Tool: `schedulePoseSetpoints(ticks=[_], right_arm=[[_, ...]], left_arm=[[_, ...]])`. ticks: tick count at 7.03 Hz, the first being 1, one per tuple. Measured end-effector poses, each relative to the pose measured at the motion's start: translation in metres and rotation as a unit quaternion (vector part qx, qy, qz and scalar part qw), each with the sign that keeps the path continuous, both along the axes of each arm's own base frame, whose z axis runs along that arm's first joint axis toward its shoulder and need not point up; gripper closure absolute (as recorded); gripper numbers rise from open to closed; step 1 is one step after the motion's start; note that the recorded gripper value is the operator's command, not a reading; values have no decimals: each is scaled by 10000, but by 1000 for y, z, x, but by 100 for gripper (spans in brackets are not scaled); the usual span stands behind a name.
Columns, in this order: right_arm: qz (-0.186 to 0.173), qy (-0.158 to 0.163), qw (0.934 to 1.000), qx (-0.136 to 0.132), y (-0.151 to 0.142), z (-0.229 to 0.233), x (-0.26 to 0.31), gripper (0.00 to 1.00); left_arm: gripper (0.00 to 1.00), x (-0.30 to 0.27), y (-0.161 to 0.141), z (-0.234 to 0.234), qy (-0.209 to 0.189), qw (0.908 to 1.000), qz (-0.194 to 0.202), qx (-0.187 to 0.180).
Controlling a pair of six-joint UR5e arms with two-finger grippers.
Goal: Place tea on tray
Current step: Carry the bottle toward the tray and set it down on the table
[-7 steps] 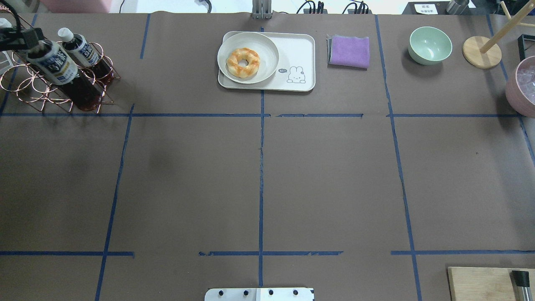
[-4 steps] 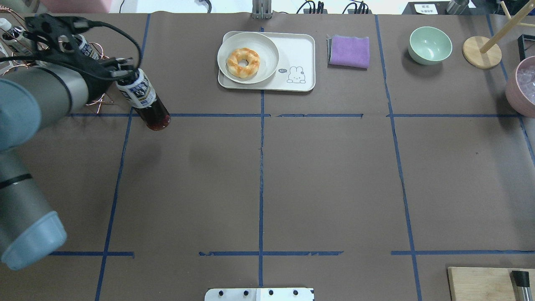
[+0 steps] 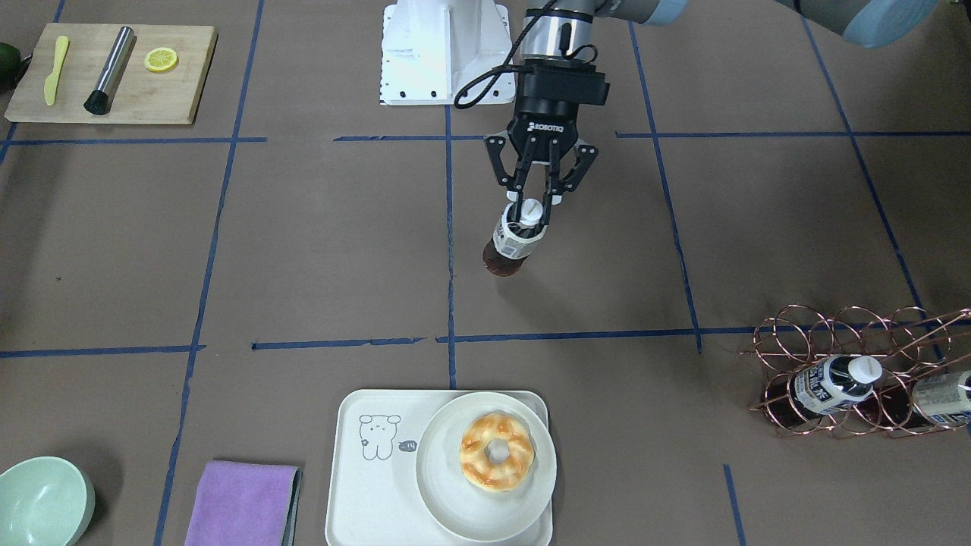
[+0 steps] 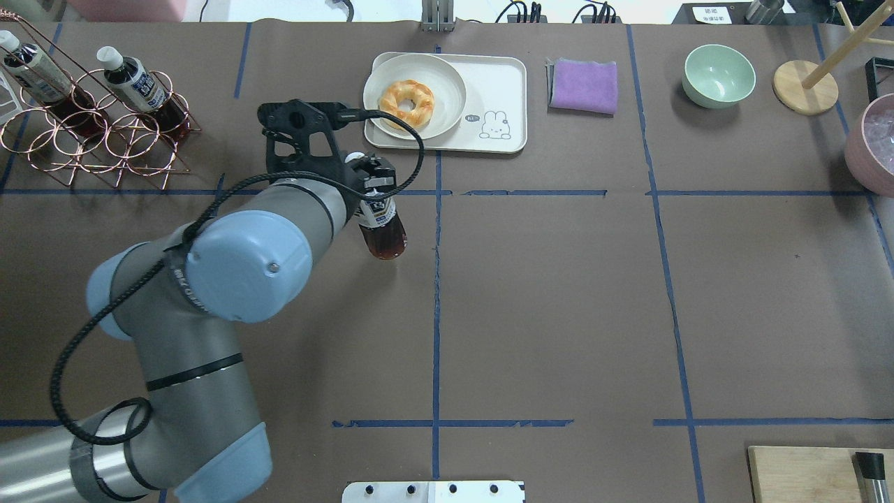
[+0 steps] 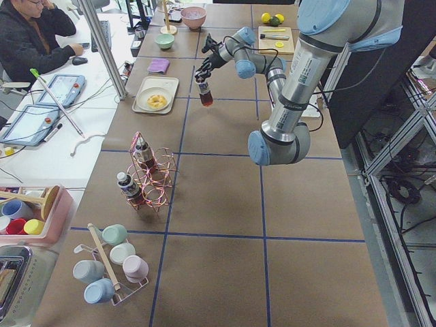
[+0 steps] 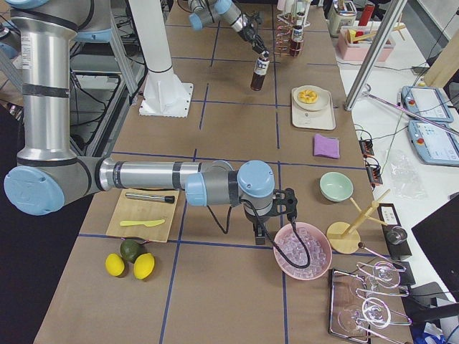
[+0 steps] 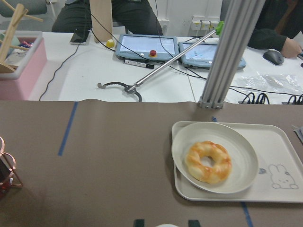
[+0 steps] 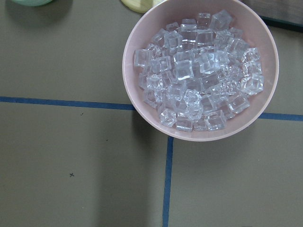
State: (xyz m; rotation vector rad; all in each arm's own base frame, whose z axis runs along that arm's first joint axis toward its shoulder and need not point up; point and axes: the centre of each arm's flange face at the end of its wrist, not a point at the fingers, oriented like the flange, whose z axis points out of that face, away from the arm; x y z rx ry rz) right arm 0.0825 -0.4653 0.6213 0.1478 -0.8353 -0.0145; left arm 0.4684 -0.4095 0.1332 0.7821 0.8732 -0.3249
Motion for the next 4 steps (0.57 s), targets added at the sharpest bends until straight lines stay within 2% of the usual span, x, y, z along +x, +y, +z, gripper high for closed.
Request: schedulePoseSetpoints(ticks=[4], right_arm=[[-2, 0, 10000, 2, 0, 0, 0, 0]], left_arm=[[100, 44, -2, -21, 134, 9998, -38, -154]])
